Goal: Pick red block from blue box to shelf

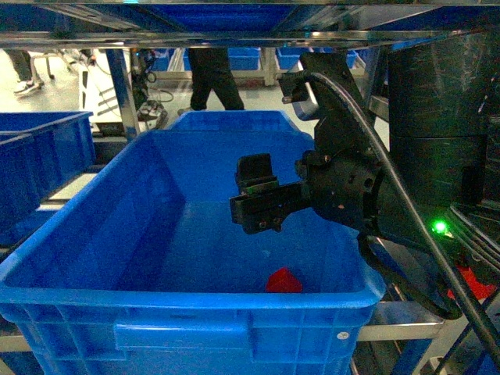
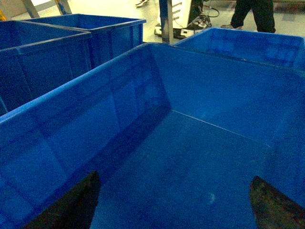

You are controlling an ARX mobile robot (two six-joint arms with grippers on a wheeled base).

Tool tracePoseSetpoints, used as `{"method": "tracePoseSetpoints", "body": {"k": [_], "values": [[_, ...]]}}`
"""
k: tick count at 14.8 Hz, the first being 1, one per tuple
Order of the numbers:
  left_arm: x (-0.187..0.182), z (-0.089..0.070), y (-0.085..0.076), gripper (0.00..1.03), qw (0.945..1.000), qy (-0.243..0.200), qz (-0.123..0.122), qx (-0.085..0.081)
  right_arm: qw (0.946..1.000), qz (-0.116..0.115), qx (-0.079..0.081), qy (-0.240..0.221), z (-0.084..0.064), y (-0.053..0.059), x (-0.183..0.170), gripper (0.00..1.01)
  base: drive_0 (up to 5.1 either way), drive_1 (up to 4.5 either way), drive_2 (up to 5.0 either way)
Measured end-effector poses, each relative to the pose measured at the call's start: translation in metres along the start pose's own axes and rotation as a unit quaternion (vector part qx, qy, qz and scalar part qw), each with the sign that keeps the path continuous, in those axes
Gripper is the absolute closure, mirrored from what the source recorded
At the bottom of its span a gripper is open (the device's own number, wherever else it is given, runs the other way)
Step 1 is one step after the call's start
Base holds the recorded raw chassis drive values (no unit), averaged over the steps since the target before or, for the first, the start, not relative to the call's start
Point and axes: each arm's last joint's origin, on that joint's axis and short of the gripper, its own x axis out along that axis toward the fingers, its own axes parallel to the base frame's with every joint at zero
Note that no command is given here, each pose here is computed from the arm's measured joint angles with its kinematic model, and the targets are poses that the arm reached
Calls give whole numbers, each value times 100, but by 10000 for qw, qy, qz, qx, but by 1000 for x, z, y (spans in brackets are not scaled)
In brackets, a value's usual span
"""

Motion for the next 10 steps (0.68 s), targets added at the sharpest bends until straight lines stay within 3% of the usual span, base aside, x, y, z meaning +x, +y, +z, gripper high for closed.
{"method": "tracePoseSetpoints", "body": {"k": [1, 2, 6, 10], "values": [[0, 0, 0, 5, 10000, 0, 2, 0, 10000, 1, -1, -6, 0, 0, 0, 5, 0, 0, 0], [0, 0, 0, 5, 10000, 0, 2, 0, 10000, -1, -4, -30, 2, 0, -2, 2, 0, 0, 0], [0, 0, 0, 5, 10000, 0, 2, 0, 9996, 18, 5, -281, 20, 0, -23, 3, 0, 0, 0], [0, 0, 0, 5, 10000, 0, 2, 0, 9995, -56, 292, -137, 19, -14, -35, 3, 0, 0, 0]]}}
